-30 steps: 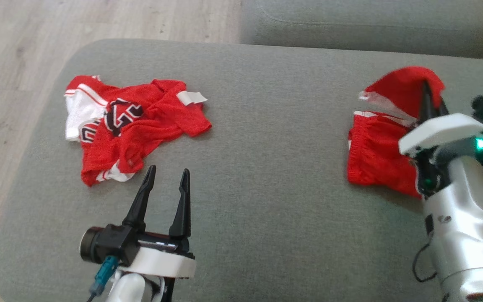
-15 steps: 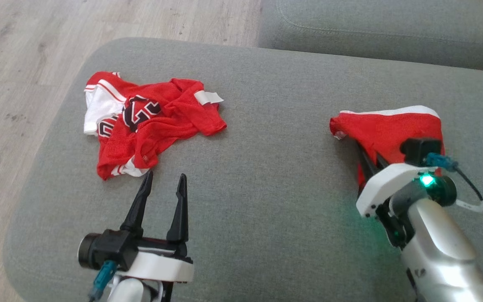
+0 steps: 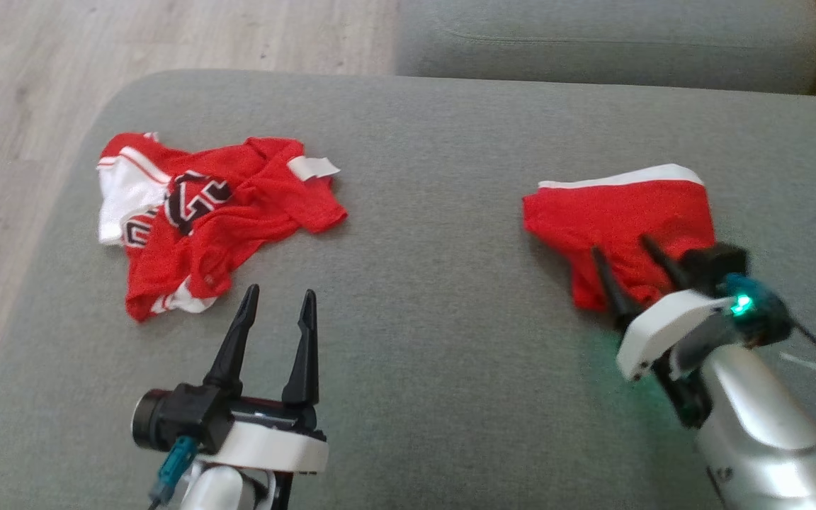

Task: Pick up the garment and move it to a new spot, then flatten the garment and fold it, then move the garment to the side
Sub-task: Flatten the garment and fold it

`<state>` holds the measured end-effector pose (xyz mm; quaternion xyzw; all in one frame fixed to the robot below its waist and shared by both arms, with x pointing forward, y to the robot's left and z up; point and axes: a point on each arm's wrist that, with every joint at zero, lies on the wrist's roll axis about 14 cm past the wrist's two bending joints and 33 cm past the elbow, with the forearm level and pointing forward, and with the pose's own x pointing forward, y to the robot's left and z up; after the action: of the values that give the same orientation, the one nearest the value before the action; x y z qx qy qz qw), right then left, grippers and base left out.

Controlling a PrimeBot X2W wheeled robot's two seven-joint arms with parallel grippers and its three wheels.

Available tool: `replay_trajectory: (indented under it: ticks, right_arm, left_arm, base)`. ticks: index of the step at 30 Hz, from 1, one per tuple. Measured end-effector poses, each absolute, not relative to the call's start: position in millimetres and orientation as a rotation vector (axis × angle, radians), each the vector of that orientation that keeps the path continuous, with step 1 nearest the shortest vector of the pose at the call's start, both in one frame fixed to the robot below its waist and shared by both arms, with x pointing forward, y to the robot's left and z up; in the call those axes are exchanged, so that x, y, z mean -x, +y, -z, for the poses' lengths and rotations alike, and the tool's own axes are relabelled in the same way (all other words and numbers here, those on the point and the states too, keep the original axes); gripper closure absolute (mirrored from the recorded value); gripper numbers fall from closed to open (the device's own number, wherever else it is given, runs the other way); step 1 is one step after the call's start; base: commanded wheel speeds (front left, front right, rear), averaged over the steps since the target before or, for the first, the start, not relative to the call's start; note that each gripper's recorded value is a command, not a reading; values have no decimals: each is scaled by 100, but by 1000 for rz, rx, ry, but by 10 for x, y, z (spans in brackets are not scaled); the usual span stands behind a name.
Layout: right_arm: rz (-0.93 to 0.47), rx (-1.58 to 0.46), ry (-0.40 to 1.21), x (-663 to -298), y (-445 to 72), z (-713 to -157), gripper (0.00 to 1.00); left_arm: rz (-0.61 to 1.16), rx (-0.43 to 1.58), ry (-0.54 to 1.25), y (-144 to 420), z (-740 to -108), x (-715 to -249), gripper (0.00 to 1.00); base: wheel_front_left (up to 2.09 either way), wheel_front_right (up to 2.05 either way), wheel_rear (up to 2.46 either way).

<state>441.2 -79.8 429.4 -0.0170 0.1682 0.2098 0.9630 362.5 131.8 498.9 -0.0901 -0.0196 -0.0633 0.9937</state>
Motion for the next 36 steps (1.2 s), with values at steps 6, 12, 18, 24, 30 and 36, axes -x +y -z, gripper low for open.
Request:
replay_trajectory:
  ticks: [6,12,18,24,30,36]
  right_arm:
    - [-286,-45,142,-4537,-1201,-4745,0]
    - [-161,-70,71,-4245,-1550,-4760,0]
    - [-108,-87,71,-3965,-1651,-4666,0]
    - [-110,-69,55,-4082,-1639,-4704,2]
    - [-128,-84,61,-4516,-1538,-4763,100]
    - [-161,-68,142,-5035,-1352,-4564,100]
  left_arm:
    - [182,183,-55,1148,-5054,-3725,0]
    - [228,186,-66,980,-5100,-3798,0]
    - [260,194,-66,867,-5107,-3844,0]
    - [256,199,-31,871,-4982,-3888,0]
    - [236,205,-24,940,-4938,-4045,0]
    - [201,206,17,1056,-4771,-4165,0]
  base:
    - [0,0,0]
    - [0,0,0]
    - [0,0,0]
    - [0,0,0]
    - [0,0,0]
    - [0,0,0]
